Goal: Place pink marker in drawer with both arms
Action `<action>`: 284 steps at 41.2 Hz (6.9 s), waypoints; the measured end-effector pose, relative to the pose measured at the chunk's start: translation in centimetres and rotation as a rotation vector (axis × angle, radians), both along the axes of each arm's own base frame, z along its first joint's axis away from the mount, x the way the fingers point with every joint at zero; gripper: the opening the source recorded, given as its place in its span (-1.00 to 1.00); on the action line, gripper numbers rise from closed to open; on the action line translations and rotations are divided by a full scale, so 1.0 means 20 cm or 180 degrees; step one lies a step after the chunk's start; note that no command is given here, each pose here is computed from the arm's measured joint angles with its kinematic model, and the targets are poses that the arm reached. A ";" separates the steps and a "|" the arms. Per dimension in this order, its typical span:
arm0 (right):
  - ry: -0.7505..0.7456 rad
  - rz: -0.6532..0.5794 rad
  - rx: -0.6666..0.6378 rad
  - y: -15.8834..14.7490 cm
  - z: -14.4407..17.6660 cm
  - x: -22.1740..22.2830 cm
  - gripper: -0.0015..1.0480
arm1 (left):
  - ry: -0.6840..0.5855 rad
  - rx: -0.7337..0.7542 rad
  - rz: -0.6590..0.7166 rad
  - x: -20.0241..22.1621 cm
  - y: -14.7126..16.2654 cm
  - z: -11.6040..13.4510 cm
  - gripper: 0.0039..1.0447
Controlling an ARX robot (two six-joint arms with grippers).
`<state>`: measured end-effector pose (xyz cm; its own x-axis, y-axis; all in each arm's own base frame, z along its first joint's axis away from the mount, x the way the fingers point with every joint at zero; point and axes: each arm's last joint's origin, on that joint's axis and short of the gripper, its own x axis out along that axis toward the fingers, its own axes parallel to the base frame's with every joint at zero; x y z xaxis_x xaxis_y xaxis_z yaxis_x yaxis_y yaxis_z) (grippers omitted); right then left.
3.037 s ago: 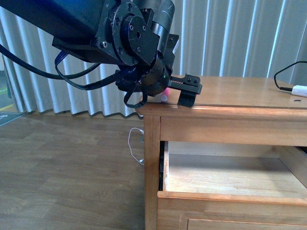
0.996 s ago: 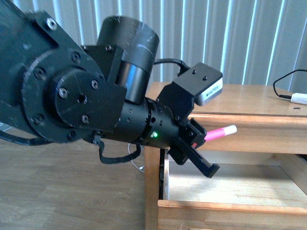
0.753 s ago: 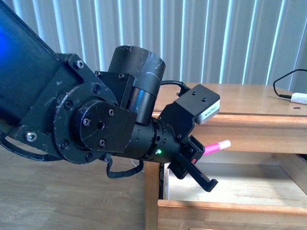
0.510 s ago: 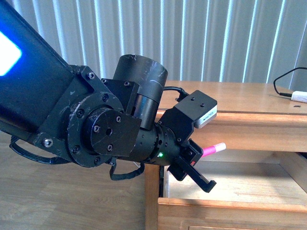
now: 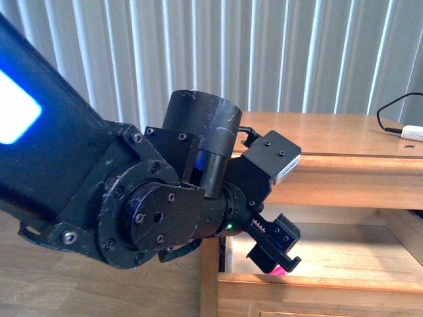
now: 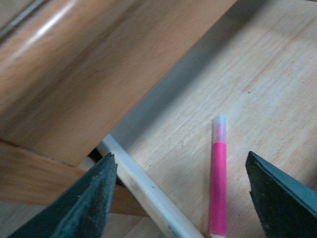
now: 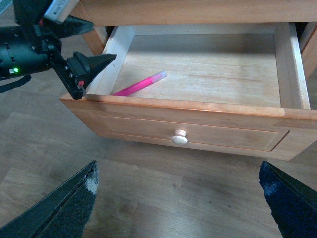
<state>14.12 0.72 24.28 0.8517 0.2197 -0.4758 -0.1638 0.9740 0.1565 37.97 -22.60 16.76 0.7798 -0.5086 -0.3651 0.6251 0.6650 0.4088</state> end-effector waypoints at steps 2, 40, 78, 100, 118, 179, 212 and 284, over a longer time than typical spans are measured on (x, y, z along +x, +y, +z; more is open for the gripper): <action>0.0000 0.0000 0.0000 0.00 0.00 0.00 0.83 | -0.0088 0.0010 0.0104 -0.02 0.02 0.02 0.66; 0.0000 0.0000 0.0000 0.00 0.00 0.00 0.83 | -0.0781 -0.1600 0.2049 -0.96 0.98 0.47 0.88; 0.0000 -0.0001 -0.0001 0.00 0.00 0.00 0.83 | -0.0718 -0.1755 0.2055 -1.28 1.13 0.12 -0.93; 0.0000 -0.0002 0.0000 0.00 0.00 0.00 0.83 | -0.0722 -0.1753 0.2055 -1.34 1.13 0.04 -0.93; 0.0000 -0.0003 0.0000 0.00 0.00 0.00 0.83 | -0.0779 -0.1771 0.2038 -1.42 1.13 0.02 -0.93; 0.0171 -0.0358 -0.0739 -0.05 -0.72 0.48 0.83 | -0.0781 -0.1770 0.2037 -1.42 1.13 0.02 0.89; -0.0136 -0.0781 -0.0329 0.18 -0.73 1.24 0.83 | -0.0781 -0.1770 0.2037 -1.42 1.13 0.02 0.89; -0.0414 -0.0283 0.0333 -0.07 0.19 0.18 0.83 | -0.0781 -0.1770 0.2037 -1.42 1.13 0.02 0.89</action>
